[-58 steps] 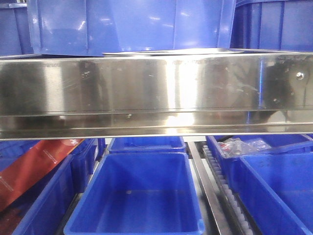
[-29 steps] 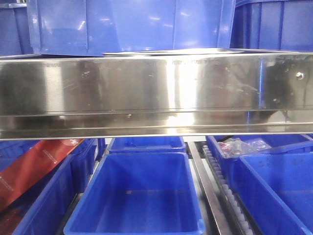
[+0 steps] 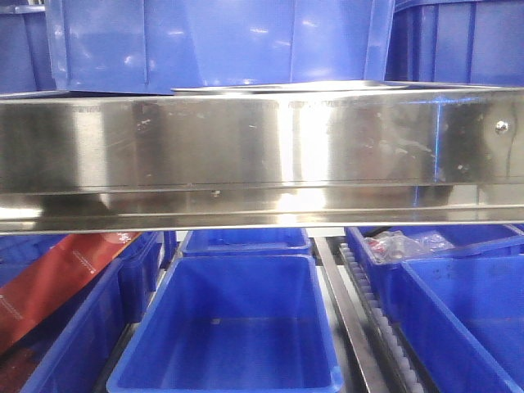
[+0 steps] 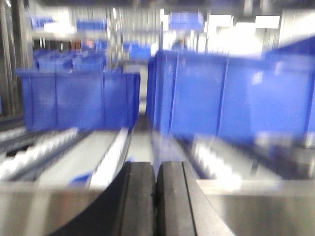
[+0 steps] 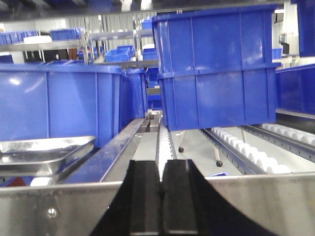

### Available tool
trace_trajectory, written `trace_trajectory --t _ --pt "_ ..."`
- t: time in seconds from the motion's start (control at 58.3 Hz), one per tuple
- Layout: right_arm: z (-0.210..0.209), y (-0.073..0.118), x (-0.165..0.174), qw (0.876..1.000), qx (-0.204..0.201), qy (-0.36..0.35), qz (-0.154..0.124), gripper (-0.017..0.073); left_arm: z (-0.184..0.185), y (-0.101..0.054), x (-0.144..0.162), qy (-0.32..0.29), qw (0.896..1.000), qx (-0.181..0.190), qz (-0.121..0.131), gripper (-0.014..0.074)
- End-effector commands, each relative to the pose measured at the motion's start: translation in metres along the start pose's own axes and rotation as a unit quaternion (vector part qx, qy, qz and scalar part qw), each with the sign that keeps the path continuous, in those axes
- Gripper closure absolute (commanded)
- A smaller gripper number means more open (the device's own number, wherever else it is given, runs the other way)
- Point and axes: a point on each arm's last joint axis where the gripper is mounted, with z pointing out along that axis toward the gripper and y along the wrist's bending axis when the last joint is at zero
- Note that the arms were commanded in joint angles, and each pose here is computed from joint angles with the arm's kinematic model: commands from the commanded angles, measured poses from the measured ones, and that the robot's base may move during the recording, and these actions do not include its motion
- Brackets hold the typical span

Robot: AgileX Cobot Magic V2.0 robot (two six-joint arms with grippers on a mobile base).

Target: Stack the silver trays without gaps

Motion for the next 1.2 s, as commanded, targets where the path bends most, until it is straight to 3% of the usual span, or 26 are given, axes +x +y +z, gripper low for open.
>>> trace_trajectory --t 0.0,0.051,0.326,0.497,0.617,0.771,0.891,1.011,1.114,1.183 --pt "-0.001 0.002 -0.018 0.999 -0.003 -0.028 0.019 0.0638 -0.001 0.000 -0.031 -0.067 0.997 0.002 -0.040 0.0610" --pt "-0.002 0.004 -0.032 0.999 -0.006 -0.031 0.026 0.0638 -0.004 -0.001 -0.052 -0.072 0.996 0.004 -0.055 0.0610" --pt "-0.041 0.018 -0.137 0.999 -0.029 -0.028 0.022 0.0638 -0.026 -0.007 -0.163 -0.001 0.999 0.018 -0.050 0.0610" --pt "-0.043 0.026 -0.186 0.997 -0.032 0.068 0.016 0.0638 -0.001 -0.010 -0.206 0.090 0.994 0.022 -0.053 0.0610" --pt "-0.019 0.029 -0.213 0.990 -0.027 0.135 0.011 0.0638 0.030 -0.011 -0.223 0.169 0.984 0.022 -0.051 0.0610" --pt "0.027 0.033 -0.235 0.977 -0.024 0.210 0.012 0.0638 0.074 -0.014 -0.224 0.291 0.955 0.024 -0.054 0.0610" --pt "0.066 0.038 -0.237 0.951 -0.039 0.305 0.025 0.0638 0.113 -0.017 -0.216 0.352 0.933 0.035 -0.070 0.0610" --pt "0.115 0.050 -0.221 0.905 -0.111 0.411 0.018 0.0638 0.148 -0.021 -0.199 0.397 0.912 0.048 -0.095 0.0611" --pt "0.154 0.052 -0.206 0.885 -0.124 0.449 0.020 0.0638 0.174 -0.028 -0.177 0.440 0.890 0.063 -0.100 0.0611" --pt "0.177 0.055 -0.196 0.873 -0.127 0.471 0.015 0.0638 0.188 -0.038 -0.165 0.457 0.881 0.080 -0.091 0.0611"
